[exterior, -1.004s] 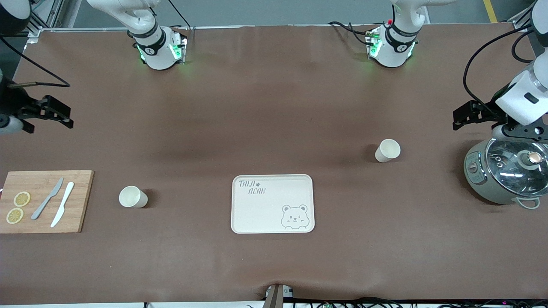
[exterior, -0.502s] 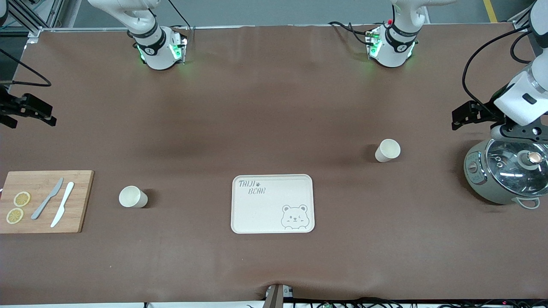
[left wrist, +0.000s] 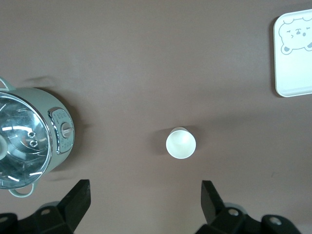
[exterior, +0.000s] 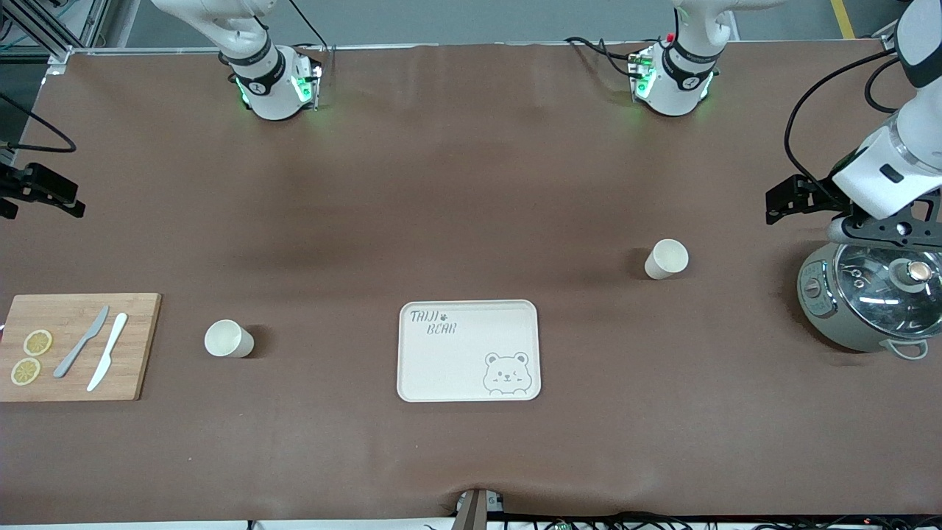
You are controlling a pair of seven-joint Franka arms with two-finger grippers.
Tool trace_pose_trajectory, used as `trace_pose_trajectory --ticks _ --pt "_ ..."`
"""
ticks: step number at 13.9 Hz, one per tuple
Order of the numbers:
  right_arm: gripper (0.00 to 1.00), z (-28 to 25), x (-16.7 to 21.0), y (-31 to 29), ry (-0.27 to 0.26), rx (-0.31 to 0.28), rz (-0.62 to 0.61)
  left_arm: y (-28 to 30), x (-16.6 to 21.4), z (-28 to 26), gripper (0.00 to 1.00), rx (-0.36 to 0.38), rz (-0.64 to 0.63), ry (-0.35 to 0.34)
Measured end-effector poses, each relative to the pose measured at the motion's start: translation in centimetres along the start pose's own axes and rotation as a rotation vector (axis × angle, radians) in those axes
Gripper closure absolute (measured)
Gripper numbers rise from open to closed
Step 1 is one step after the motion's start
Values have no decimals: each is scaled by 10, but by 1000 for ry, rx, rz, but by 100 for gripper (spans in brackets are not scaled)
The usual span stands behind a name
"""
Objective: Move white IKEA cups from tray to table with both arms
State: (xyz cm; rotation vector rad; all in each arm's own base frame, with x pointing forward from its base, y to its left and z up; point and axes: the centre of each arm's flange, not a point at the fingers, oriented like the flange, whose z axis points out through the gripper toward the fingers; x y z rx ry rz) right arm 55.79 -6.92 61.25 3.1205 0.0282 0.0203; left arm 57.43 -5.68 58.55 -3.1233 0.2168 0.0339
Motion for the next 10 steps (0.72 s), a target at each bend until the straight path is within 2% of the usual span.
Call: trace_pose_trajectory --ticks 10 --pt "0 5 4 -7 -10 3 -13 -1 0 6 0 3 -1 -14"
